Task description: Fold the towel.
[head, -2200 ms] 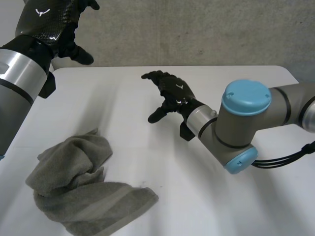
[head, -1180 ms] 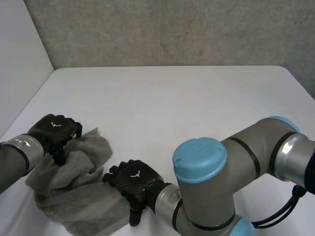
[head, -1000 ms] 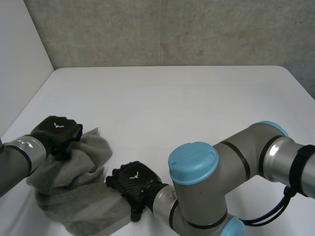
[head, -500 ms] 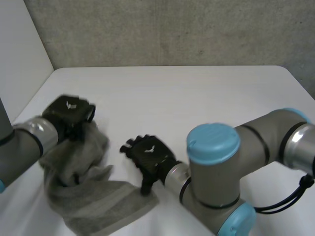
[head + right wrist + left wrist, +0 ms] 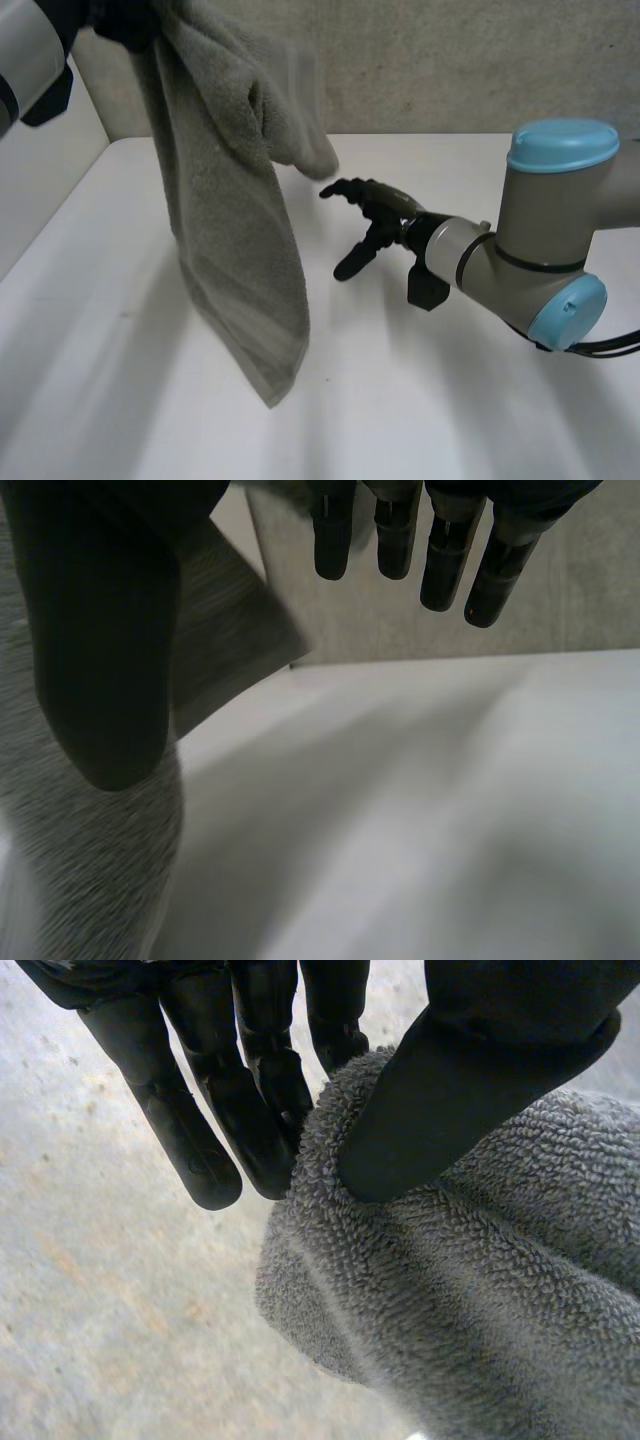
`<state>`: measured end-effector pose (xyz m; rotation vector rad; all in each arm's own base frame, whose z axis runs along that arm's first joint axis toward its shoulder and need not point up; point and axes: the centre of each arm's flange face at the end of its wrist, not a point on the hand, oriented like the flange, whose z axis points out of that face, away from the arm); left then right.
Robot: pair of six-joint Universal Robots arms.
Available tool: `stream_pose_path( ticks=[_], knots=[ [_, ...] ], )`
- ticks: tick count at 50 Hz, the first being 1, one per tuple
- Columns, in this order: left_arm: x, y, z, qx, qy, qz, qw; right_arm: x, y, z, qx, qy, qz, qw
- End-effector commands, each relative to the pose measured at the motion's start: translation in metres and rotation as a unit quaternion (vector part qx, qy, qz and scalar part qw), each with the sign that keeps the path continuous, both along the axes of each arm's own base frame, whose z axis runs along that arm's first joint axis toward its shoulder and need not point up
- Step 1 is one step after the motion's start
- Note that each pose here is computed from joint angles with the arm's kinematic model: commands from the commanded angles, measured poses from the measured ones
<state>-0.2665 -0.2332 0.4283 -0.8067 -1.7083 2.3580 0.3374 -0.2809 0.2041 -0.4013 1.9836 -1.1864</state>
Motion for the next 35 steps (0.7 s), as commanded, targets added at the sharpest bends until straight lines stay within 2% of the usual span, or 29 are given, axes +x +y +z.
stream_pose_path(
  ticks=[1, 12, 14, 19, 25, 27, 30, 35],
  knots=[
    [-0.003, 0.007, 0.025, -0.036, 0.030, -0.005, 0.999, -0.005, -0.013, 0.006, 0.006, -0.023, -0.018, 1.000],
    [-0.012, 0.003, 0.031, -0.066, 0.052, -0.016, 0.996, 0.009, -0.009, -0.029, 0.094, -0.051, -0.006, 0.994],
    [-0.017, 0.000, 0.032, -0.075, 0.055, -0.020, 0.995, 0.038, 0.016, -0.033, 0.116, -0.067, 0.045, 0.990],
    [-0.021, -0.006, 0.029, -0.076, 0.054, -0.021, 0.995, 0.074, 0.051, -0.034, 0.155, -0.096, 0.096, 0.979],
    [-0.027, -0.010, 0.019, -0.063, 0.046, -0.023, 0.997, 0.090, 0.072, -0.032, 0.191, -0.125, 0.118, 0.966],
    [-0.030, -0.015, 0.009, -0.050, 0.039, -0.023, 0.998, 0.102, 0.094, -0.031, 0.203, -0.138, 0.154, 0.957],
    [-0.032, -0.018, 0.000, -0.038, 0.032, -0.023, 0.999, 0.107, 0.106, -0.031, 0.215, -0.142, 0.176, 0.950],
    [-0.033, -0.019, -0.008, -0.027, 0.025, -0.025, 0.999, 0.107, 0.107, -0.033, 0.221, -0.142, 0.178, 0.948]
  ],
)
